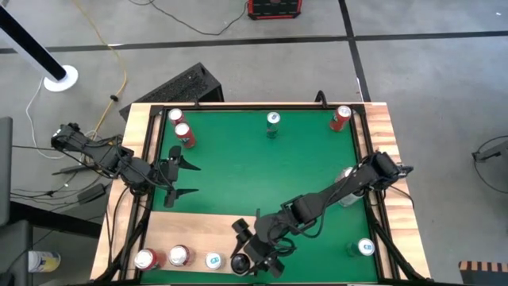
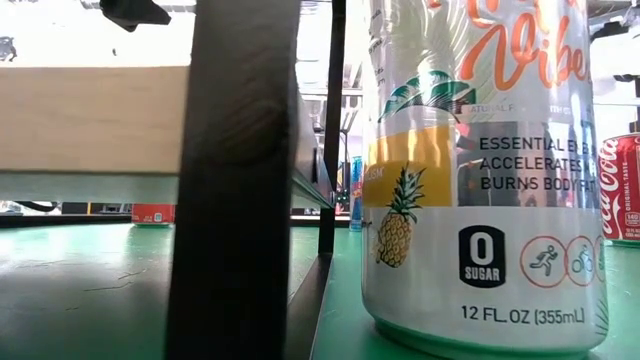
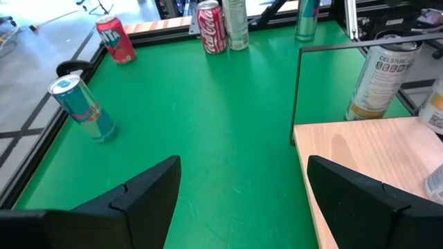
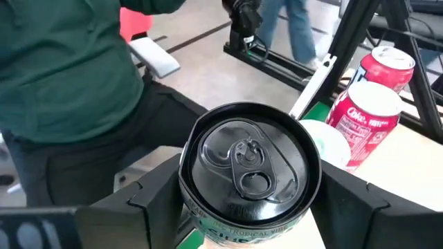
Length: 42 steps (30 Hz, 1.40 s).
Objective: Place canned beverage on shelf
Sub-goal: Put the top white yellow soda can on the shelf
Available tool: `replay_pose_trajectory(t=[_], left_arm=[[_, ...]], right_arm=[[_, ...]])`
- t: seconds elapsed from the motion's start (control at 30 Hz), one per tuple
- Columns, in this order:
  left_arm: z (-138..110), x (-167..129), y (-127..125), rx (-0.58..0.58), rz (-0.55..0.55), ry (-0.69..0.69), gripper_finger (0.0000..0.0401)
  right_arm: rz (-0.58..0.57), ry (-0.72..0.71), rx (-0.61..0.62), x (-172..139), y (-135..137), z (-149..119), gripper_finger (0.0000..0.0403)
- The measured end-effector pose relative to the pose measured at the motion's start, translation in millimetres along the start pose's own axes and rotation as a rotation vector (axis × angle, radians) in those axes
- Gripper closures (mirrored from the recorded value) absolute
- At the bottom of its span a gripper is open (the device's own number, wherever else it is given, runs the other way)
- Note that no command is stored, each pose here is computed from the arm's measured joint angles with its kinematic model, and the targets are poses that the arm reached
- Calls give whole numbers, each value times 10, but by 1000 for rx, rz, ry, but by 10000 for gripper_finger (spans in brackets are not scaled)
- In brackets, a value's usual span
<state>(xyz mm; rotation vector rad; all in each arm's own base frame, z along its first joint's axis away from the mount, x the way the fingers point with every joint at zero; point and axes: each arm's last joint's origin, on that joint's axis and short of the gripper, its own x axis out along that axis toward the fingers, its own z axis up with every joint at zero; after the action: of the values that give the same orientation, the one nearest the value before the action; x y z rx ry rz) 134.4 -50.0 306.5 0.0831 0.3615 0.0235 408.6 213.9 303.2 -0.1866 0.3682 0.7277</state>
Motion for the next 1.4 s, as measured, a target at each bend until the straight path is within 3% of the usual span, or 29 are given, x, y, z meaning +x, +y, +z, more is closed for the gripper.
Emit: replay_pose_trajectory(t=[0.57, 1.4], left_arm=[[-2, 1, 0, -2, 0, 1, 101], [-3, 2, 0, -9, 0, 2, 101]], right_arm=[[3, 62, 43, 178, -71, -222, 123], [23, 77, 44, 169, -63, -229, 123]])
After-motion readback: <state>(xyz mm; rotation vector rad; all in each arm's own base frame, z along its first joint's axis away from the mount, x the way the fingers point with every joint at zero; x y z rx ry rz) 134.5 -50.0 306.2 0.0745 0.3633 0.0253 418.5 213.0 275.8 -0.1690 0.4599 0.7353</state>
